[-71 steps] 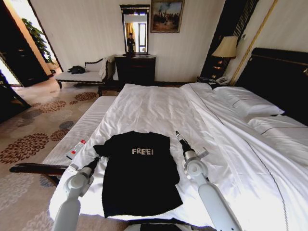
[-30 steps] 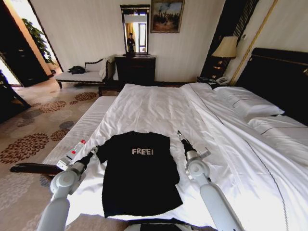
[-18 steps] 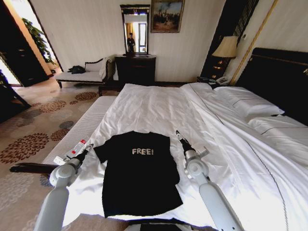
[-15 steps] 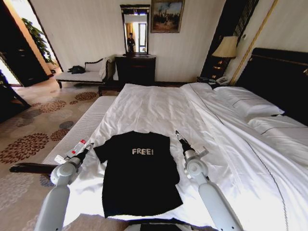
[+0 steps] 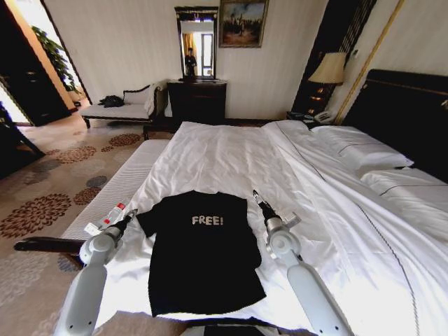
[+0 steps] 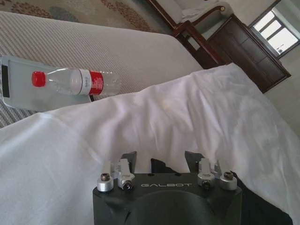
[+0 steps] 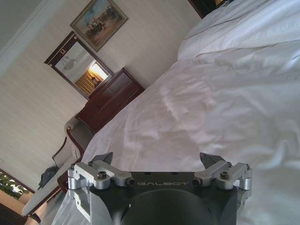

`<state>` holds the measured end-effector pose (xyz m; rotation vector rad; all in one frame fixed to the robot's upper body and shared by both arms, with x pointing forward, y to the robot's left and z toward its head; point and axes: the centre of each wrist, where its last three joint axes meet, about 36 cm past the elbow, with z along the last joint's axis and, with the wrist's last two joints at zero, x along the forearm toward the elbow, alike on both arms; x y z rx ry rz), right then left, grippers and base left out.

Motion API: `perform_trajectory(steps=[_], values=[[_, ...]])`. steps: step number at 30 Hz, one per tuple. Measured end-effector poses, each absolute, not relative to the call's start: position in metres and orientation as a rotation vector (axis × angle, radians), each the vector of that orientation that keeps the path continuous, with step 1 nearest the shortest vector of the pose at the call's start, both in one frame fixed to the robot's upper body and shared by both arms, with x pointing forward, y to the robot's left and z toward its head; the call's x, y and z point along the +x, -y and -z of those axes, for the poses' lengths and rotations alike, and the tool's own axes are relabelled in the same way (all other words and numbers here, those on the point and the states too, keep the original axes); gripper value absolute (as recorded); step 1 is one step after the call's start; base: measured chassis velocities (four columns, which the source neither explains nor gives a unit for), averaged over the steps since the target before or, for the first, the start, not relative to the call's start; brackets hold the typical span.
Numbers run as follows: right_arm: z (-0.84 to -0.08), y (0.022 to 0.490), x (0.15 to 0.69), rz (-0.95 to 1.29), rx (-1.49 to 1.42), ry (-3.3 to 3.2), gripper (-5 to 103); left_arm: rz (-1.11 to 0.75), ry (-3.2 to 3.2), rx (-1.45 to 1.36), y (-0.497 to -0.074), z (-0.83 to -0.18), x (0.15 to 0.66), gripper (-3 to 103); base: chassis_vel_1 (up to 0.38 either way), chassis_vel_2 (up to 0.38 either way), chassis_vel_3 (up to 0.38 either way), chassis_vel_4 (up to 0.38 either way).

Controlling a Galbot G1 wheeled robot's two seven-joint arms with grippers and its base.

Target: Fold the clothes on the bed.

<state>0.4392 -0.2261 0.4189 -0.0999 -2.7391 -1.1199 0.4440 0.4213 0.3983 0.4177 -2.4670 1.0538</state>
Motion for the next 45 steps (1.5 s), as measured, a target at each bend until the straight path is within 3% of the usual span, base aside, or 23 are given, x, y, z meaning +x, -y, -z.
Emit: perform_trajectory(steps=[8,18,23,38,41,45], values=[[-0.419,0.225,0.441,1.121,-0.099,2.738,100,-1.04,2.457,0.421,-0.418,-0.389,0.445,34,0.0,0.0,0.0,0.0],[-0.416,0.223,0.442,1.125,-0.103,2.729,100,-1.03,2.46,0.419,-0.42,-0.387,0.451,21,0.0,0.0,0.0,0.0],[-0.416,0.224,0.443,1.124,-0.104,2.729,100,-1.021,2.465,0.422,-0.422,-0.387,0.452,3,0.0,0.0,0.0,0.0],[-0.413,0.221,0.445,1.123,-0.106,2.721,100,-1.01,2.478,0.406,-0.424,-0.394,0.452,-3,0.0,0.0,0.0,0.0],[-0.413,0.221,0.446,1.123,-0.106,2.72,100,-1.004,2.472,0.404,-0.422,-0.392,0.45,1,0.0,0.0,0.0,0.0],[-0.412,0.22,0.446,1.122,-0.107,2.72,100,-1.009,2.461,0.394,-0.418,-0.389,0.449,23,0.0,0.0,0.0,0.0]])
